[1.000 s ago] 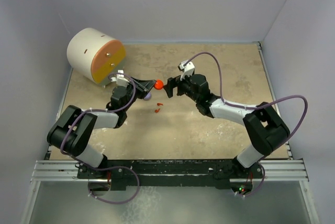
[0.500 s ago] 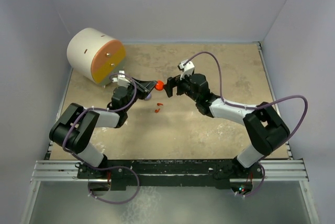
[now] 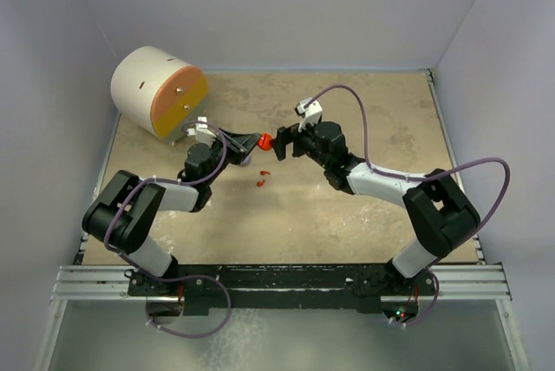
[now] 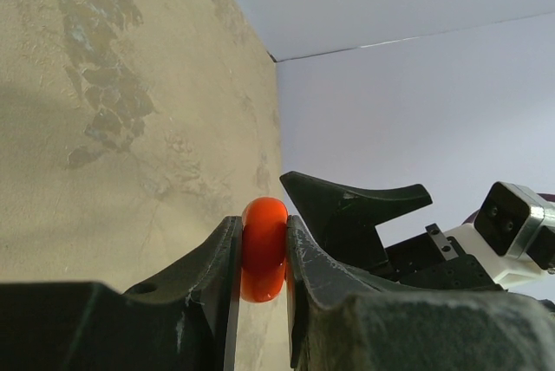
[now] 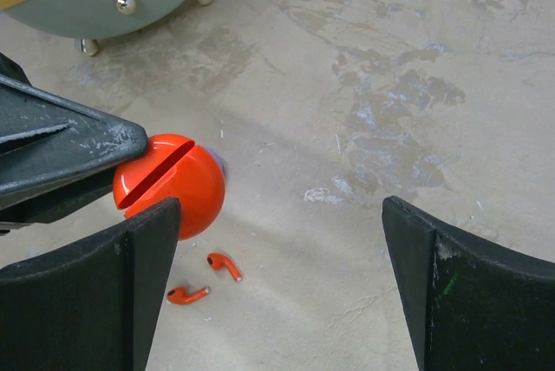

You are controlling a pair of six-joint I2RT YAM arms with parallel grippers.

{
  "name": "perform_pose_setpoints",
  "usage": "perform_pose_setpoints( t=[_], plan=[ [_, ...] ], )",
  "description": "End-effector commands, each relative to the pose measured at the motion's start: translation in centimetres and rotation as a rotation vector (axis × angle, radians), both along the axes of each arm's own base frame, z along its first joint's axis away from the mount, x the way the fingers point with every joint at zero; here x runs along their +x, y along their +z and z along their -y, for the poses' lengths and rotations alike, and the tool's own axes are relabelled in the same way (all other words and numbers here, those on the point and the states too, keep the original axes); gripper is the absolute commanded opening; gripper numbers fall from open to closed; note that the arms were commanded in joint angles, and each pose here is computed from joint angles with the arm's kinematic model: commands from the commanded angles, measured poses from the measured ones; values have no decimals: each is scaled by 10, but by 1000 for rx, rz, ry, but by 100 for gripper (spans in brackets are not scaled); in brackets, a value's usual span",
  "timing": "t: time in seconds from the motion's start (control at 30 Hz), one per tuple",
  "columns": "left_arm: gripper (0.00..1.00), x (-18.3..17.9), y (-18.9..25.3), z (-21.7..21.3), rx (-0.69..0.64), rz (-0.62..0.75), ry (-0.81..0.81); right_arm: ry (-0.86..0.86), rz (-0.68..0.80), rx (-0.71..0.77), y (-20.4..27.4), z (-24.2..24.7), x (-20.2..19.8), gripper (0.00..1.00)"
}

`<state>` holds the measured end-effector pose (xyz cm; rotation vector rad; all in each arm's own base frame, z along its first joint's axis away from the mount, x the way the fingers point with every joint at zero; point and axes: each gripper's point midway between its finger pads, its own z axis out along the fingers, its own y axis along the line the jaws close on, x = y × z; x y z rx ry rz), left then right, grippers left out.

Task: Insert the wireless bluetooth earbuds into the charging case
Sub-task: Open the charging case.

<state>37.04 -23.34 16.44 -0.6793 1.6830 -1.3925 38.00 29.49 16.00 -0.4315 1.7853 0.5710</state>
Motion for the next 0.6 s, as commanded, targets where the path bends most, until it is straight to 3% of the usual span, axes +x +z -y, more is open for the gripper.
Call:
perform_pose_setpoints(
  t=[0.0,0.57],
  plan=[
    [0,0,37,4,-69,105,-20,7,33,42,15,-10,7,100],
    [0,5,38,-7,-125,87,17,11,-4,34,-1,-9,3,100]
  ],
)
